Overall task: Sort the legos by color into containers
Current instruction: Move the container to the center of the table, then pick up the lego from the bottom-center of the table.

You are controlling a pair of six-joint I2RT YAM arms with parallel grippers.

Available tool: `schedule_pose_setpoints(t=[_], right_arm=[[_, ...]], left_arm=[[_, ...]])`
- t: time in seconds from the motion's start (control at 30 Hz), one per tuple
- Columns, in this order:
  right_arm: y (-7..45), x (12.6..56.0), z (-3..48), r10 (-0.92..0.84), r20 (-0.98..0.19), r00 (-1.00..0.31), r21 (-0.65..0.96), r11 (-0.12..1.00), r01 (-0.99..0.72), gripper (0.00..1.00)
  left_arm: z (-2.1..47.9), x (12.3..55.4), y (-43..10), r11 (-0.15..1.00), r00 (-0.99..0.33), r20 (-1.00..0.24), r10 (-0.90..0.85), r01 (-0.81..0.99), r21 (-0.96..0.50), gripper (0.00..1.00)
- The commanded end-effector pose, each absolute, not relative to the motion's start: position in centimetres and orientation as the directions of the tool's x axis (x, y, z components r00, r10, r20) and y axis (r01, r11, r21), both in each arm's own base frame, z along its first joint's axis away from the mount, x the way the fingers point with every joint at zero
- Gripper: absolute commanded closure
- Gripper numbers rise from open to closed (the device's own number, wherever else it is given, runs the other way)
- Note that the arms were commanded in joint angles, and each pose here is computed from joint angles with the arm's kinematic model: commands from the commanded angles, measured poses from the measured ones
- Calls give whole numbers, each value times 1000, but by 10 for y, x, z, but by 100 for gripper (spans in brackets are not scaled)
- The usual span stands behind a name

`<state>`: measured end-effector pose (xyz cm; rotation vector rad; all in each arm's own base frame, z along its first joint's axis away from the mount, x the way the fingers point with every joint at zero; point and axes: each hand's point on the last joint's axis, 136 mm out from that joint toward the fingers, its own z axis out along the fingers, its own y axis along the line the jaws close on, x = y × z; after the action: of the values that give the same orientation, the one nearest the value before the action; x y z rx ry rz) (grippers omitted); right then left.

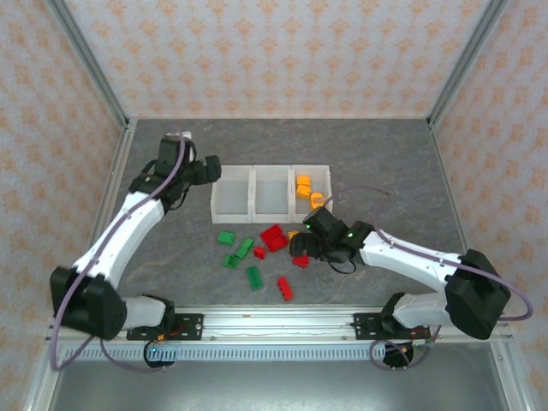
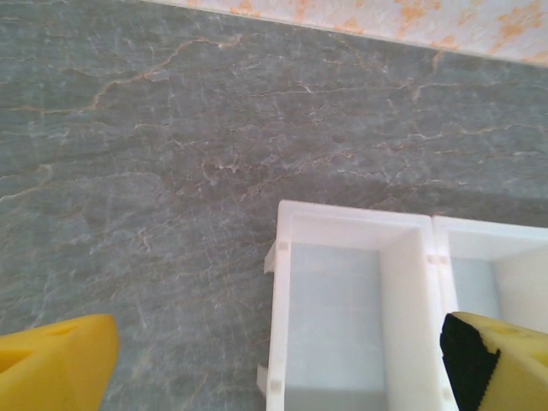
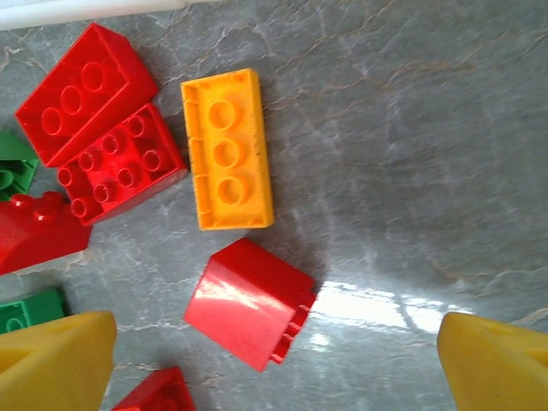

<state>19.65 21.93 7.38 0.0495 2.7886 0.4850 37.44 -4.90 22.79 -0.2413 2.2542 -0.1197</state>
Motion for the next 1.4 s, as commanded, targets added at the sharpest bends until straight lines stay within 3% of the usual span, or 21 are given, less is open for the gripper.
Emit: schedule_pose_setpoints(t=[0.0,0.2,0.43,0.57,0.8,1.1,1.27,1.37], right_arm=[[224,197,69,192,-312,-931,325,942,85,5],[236,189,51,198,-294,-935,238,963,128,9],[243,191,43,257,-282,-925,202,958,204,17],[249,195,43,285,-279,-917,211,950,232,18],[251,193,27,338,-240,-910,189,936,297,21],[244,195,13,316,-263,-912,121,948,293,45],[240,195,12,261,-272,-926,74,965,251,47],[237,196,14,227,-284,-931,48,974,223,59]], left_arm=[[209,335,-48,976,-687,-695,-214,-128,-174,1],[206,293,-58,966,-699,-680,-221,-60,-251,1],[217,278,-72,920,-620,-726,-298,15,-391,1],[190,271,-76,908,-631,-708,-317,14,-420,1],[201,263,-96,889,-614,-739,-279,124,-440,1],[202,255,-118,873,-631,-740,-234,199,-446,1],[201,255,-120,872,-634,-739,-229,205,-445,0],[201,255,-120,873,-633,-739,-229,203,-444,1]])
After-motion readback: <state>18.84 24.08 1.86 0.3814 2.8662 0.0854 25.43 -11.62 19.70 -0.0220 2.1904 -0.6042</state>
